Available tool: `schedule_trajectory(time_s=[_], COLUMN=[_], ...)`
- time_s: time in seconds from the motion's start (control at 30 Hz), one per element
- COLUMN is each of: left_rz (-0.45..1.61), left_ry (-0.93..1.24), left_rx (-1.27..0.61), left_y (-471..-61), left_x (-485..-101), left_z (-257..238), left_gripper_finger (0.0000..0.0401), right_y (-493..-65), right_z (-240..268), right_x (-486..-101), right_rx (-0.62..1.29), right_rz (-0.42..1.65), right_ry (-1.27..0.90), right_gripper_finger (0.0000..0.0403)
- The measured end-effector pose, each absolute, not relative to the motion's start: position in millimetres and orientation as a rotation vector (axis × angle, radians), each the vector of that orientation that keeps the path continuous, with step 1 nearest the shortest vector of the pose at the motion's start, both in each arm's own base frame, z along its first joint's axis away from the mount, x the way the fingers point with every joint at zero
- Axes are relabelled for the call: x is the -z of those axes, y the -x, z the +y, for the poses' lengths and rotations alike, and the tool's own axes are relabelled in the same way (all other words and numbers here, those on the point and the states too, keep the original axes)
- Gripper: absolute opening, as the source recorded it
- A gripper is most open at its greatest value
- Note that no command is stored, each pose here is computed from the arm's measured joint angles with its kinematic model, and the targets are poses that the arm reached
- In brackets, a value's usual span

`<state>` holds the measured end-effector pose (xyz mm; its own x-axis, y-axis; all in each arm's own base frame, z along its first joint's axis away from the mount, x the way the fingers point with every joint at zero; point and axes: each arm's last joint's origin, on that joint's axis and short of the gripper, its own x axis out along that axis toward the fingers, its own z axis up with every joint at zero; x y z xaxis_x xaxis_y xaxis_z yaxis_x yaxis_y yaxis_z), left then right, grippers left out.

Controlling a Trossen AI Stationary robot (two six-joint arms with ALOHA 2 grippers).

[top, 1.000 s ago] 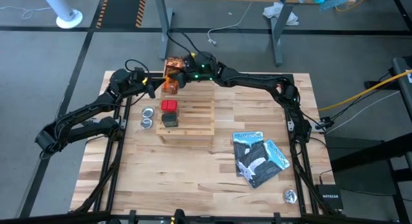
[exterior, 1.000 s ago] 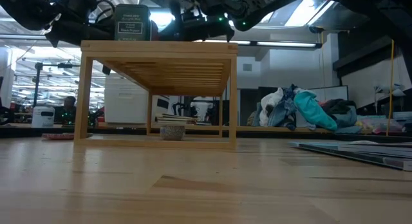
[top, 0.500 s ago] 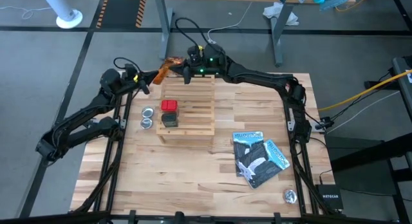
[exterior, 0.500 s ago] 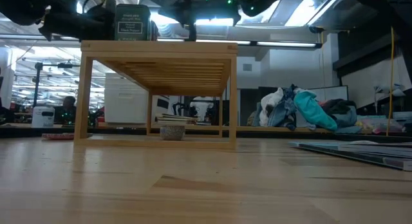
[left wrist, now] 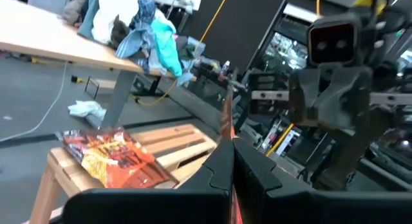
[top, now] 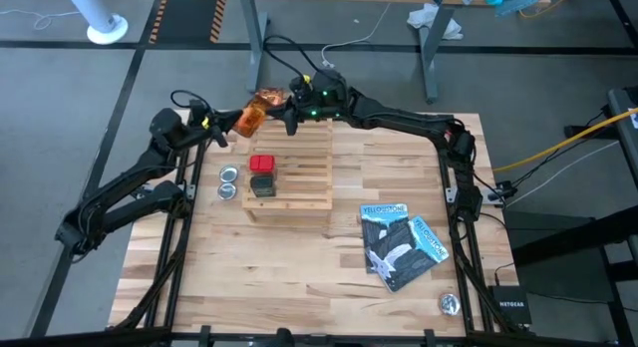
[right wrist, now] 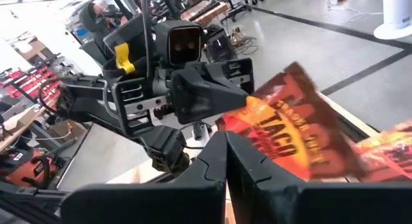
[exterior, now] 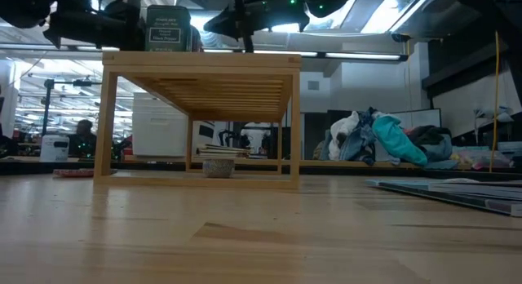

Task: Shelf spices
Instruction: Remove the orange seasoning pack from the shelf

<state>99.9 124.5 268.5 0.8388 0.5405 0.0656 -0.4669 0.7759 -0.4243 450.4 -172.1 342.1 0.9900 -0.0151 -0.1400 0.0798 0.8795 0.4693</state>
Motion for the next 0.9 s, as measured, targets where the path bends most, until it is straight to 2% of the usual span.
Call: schedule_trajectory(time_s=[0.23, 0.37, 0.53, 0.7, 0.9], left_rz=[-0.212, -0.209, -0.195, -0.193, -0.188], left_ry=[0.400, 0.412, 0.422, 0.423, 0.425], left_rx=[-0.542, -0.542, -0.546, -0.546, -0.531], left_y=[-95.8, -95.9, -96.0, -96.3, -96.8], left_x=[-272.9, -272.4, -270.6, -270.3, -270.1], left_z=[118.5, 118.5, 118.7, 119.1, 118.8], left_gripper_finger=[0.0000, 0.0000, 0.0000, 0.0000, 0.0000], right_y=[-450.3, -448.8, -446.1, -445.8, -445.8], right_z=[-172.3, -173.6, -176.0, -176.5, -176.3], right_x=[-341.5, -334.4, -325.9, -324.9, -324.9], right_rx=[0.052, 0.123, 0.239, 0.247, 0.245], right_rz=[0.140, 0.200, 0.274, 0.289, 0.290], right_ry=[-0.495, -0.489, -0.447, -0.383, -0.371], right_gripper_finger=[0.0003, 0.0009, 0.0031, 0.0054, 0.0112])
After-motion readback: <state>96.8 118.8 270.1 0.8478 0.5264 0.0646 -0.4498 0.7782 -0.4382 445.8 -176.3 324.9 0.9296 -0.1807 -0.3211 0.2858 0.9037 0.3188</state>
